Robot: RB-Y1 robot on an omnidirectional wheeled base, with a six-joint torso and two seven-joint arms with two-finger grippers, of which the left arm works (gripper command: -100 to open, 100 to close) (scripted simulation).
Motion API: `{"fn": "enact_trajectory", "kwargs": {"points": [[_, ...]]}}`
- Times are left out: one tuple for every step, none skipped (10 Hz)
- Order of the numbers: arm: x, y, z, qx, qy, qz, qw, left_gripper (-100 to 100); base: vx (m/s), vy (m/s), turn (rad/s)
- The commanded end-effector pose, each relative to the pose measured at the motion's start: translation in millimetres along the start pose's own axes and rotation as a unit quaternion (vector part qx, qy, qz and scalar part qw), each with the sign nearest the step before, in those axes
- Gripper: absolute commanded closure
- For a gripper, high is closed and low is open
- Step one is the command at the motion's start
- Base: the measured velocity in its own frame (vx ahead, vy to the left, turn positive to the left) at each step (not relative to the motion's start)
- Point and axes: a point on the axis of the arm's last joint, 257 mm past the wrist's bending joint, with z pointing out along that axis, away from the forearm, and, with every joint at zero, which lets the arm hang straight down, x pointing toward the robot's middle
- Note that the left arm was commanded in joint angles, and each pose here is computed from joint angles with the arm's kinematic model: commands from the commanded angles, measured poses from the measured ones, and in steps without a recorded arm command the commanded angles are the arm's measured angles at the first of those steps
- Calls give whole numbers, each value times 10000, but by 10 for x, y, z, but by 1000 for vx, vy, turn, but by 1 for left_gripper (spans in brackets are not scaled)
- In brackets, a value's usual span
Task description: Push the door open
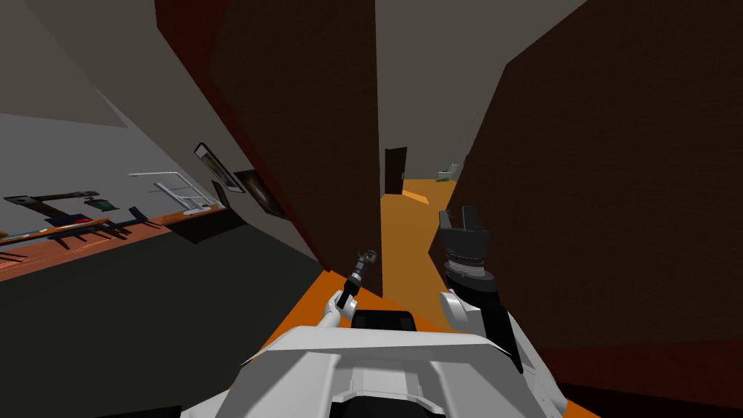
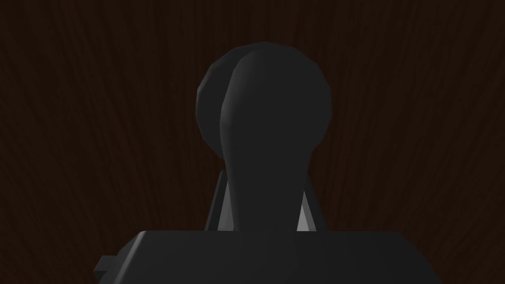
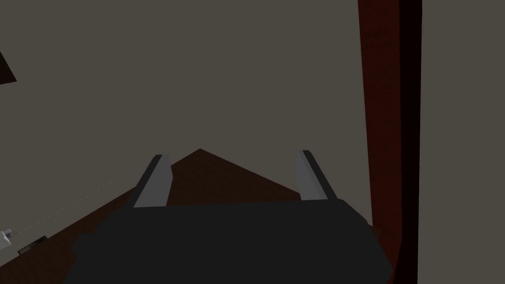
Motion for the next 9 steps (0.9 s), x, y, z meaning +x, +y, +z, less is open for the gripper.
{"fn": "enact_trajectory", "kwargs": {"points": [[2, 29, -28, -27, -4, -8, 10000, 100, 0, 0, 0], [-121, 8, -18, -14, -104, 41, 9999, 100, 78, -55, 21], [-151, 10, -23, -17, -131, 50, 9999, 100, 131, -73, 38], [-215, 12, -32, -23, -191, 70, 9998, 100, 154, -111, 36], [-287, 14, -42, -28, -259, 90, 9996, 100, 152, -135, 40], [-287, 14, -42, -28, -259, 90, 9996, 100, 113, -69, 21], [-403, 16, -60, -36, -374, 119, 9992, 100, 152, -81, 28], [-403, 16, -60, -36, -374, 119, 9992, 100, 134, -81, 34], [-525, 17, -80, -43, -503, 145, 9986, 100, 139, -96, 28]]}}
